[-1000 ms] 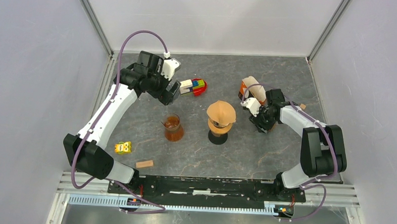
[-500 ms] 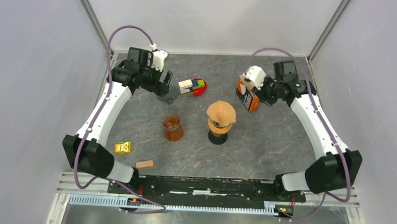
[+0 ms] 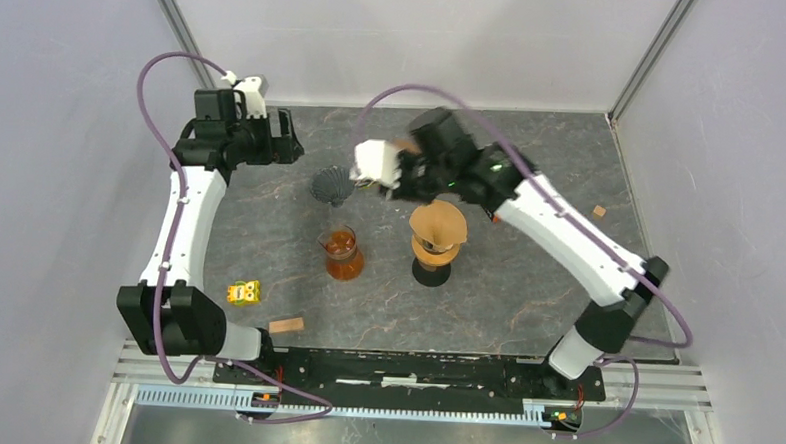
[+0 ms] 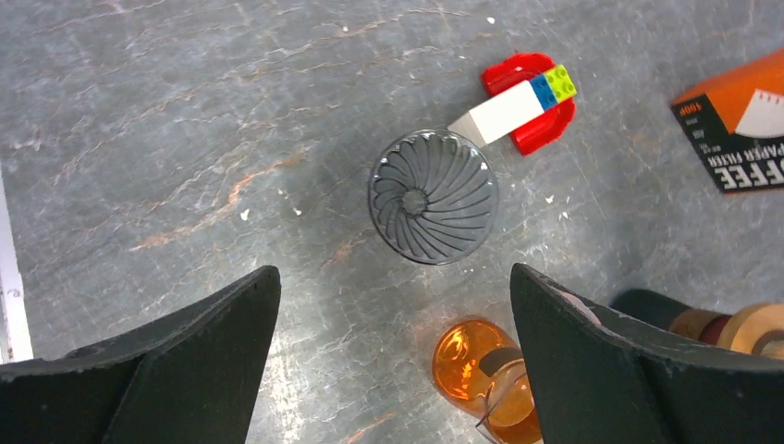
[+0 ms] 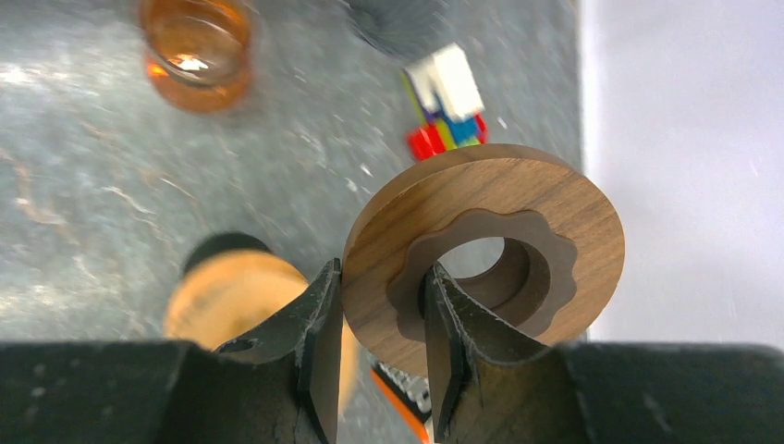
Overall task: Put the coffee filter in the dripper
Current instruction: Place the dripper holder onto the coffee server.
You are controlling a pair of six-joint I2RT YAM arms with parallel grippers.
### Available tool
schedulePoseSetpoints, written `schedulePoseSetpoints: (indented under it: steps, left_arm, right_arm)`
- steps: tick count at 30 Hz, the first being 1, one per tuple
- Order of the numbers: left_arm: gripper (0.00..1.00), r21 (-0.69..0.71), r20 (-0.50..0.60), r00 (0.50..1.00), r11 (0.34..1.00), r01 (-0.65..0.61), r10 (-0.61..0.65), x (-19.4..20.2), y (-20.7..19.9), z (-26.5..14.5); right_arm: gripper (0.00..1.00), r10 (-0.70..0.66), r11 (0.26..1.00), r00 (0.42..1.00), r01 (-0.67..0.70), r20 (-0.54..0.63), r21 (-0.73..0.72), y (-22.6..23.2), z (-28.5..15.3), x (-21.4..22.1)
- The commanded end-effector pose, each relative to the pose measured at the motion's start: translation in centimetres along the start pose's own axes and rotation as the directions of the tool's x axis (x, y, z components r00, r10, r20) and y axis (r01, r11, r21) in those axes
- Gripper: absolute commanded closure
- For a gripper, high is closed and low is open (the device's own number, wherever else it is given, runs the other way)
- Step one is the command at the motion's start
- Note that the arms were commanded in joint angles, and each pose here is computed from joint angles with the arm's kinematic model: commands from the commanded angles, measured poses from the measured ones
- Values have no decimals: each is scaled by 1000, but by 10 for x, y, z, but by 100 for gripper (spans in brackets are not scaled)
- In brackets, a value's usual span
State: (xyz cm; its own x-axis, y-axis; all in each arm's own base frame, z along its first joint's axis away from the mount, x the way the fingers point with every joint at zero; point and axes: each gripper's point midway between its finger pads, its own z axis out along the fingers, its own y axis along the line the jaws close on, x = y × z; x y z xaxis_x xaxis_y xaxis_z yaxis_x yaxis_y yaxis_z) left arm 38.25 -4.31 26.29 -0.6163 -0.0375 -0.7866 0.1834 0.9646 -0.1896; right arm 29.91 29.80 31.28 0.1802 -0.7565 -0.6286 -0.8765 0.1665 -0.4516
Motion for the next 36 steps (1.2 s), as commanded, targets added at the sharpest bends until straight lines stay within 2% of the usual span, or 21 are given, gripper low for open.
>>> schedulePoseSetpoints:
  steps: [1, 6, 13, 23, 36]
  left_arm:
    - [0, 3, 72, 990, 993, 117, -117, -16, 10, -6]
    - [0, -22, 103, 987, 992, 125, -123, -14, 21, -13]
    - [0, -30, 103, 993, 997, 68, -65, -5, 22, -22]
    - [0, -22, 64, 998, 999, 27, -26, 9, 25, -12]
    - [0, -21, 31, 999, 1000, -18, 19, 20, 32, 3]
  right_arm:
    - [84, -99, 991, 995, 101, 30, -83, 43, 37, -47]
    - [84, -161, 967, 985, 169, 54, -189, 85, 86, -72]
    - [83, -161, 933, 986, 167, 45, -319, 121, 131, -67]
    - [79, -176, 906, 984, 175, 32, -385, 142, 151, -64]
    - [77, -197, 899, 980, 181, -1, -398, 151, 162, -55]
